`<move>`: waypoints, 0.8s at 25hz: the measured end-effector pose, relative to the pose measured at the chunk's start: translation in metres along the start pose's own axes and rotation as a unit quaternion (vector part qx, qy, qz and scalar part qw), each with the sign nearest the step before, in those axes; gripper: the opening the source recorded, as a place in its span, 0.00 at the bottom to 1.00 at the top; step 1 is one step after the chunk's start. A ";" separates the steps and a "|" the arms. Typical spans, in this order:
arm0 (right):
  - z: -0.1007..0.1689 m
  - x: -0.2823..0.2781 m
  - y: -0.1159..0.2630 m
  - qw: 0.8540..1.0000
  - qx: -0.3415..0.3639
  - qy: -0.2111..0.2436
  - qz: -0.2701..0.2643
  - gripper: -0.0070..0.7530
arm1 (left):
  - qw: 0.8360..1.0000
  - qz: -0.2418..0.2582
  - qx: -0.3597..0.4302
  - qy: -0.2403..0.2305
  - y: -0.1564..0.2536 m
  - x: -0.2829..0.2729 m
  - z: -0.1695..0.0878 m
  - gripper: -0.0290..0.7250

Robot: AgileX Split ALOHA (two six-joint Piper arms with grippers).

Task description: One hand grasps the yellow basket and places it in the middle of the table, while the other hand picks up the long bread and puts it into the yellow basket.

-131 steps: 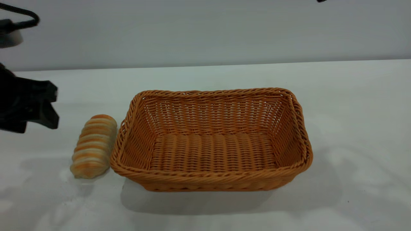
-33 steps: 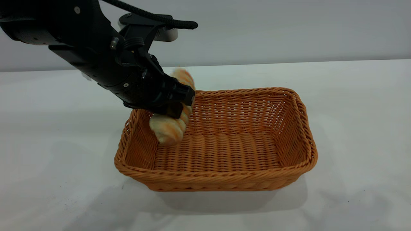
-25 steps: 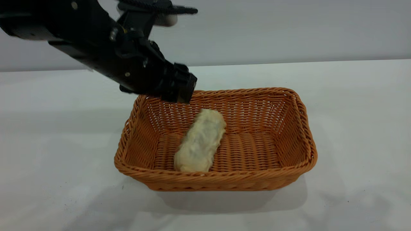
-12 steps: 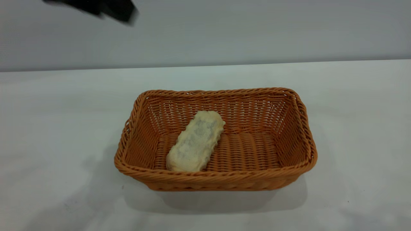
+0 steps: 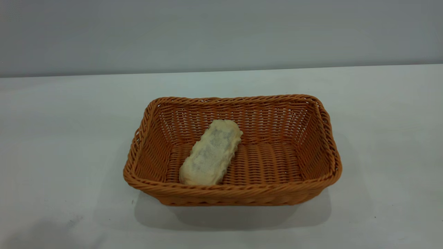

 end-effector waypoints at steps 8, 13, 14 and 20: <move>0.020 -0.011 0.046 1.000 0.024 0.008 0.014 0.65 | 1.000 0.000 0.000 -0.023 0.050 -0.057 0.004 0.75; 0.026 -0.002 0.076 0.997 0.050 0.022 0.045 0.65 | 0.999 0.010 -0.025 -0.041 0.093 -0.070 0.011 0.75; 0.026 -0.001 0.081 0.997 0.053 0.027 0.048 0.65 | 0.999 0.012 -0.028 -0.041 0.102 -0.071 0.012 0.75; 0.032 0.006 0.112 0.994 0.074 0.055 0.050 0.65 | 0.998 0.007 -0.037 -0.040 0.144 -0.082 0.015 0.75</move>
Point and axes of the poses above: a point on each arm's last joint axis where the gripper is mounted, x pointing out along that axis toward the gripper, z along the wrist's bending axis when the last joint is at zero, y = z × x, the point moved 4 cm from there along x, pointing out along that axis toward the gripper, and after that the axes turned 15 degrees about -x, right-handed, at the moved point
